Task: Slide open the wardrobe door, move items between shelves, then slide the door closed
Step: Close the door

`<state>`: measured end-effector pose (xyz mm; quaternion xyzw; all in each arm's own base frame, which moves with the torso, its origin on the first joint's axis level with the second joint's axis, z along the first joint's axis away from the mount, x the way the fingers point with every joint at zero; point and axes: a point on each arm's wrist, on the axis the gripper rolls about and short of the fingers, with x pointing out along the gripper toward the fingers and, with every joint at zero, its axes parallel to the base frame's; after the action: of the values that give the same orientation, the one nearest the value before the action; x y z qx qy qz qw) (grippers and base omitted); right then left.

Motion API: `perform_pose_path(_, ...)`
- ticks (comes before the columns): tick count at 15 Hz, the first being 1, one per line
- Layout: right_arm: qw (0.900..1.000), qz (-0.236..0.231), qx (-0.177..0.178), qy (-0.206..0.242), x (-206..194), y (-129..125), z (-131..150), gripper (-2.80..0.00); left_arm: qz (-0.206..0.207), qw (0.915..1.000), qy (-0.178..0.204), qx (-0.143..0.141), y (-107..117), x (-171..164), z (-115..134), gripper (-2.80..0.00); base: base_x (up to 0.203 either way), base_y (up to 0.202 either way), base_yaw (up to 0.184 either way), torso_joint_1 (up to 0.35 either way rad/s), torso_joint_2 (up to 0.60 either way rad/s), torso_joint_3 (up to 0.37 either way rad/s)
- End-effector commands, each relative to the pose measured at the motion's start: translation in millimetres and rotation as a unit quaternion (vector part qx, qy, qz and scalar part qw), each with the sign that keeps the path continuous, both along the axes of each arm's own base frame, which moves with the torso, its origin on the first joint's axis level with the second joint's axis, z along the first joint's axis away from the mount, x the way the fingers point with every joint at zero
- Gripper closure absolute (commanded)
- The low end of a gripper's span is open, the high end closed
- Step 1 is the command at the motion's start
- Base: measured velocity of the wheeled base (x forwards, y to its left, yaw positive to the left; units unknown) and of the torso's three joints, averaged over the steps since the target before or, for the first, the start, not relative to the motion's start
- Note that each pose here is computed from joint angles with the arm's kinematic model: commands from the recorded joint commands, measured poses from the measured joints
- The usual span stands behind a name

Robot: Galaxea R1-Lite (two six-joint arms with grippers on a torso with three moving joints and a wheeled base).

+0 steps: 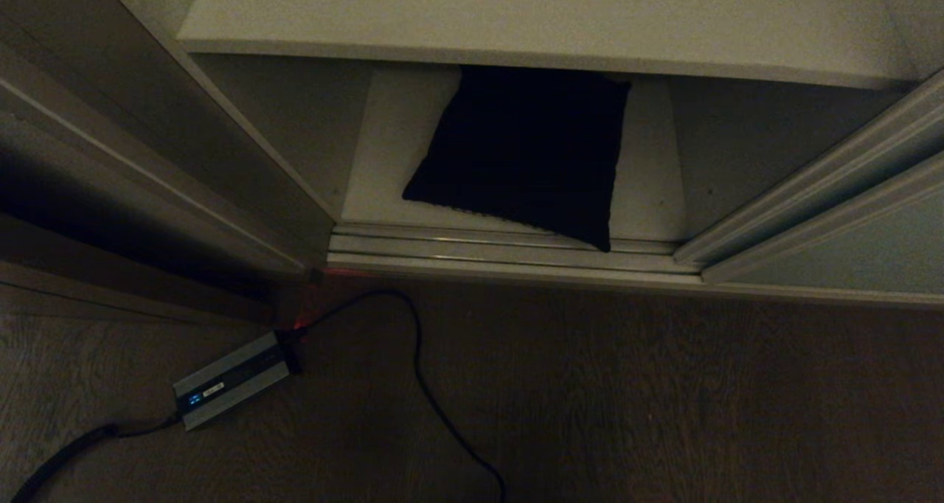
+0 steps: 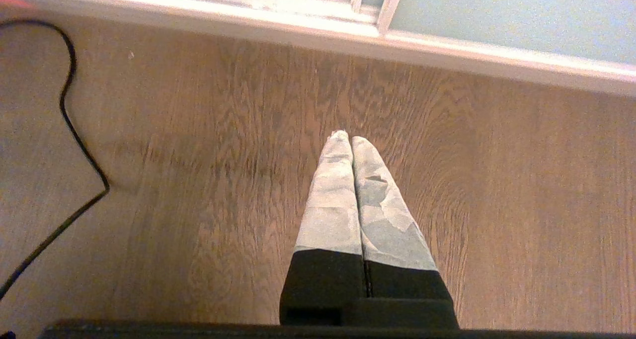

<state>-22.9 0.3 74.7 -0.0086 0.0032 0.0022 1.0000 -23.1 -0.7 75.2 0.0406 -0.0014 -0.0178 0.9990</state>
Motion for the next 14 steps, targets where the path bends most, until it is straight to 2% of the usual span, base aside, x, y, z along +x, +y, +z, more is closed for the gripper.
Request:
perform_pose_path(1, 1.0, 0.0, 0.0, 0.002, 0.3, 0.0, -1.3, 0.0, 0.0, 1.0, 0.001, 0.0, 0.0, 0.2, 0.2, 0.0, 0.0, 0.0, 0.0, -0.001, 0.01, 0.202)
perform_pose_path(14, 1.0, 0.0, -0.001, 0.002, 0.3, 0.0, -1.3, 0.0, -0.001, 1.0, 0.001, 0.002, 0.0, 0.2, 0.1, 0.0, 0.0, 0.0, 0.0, 0.003, 0.0, 0.201)
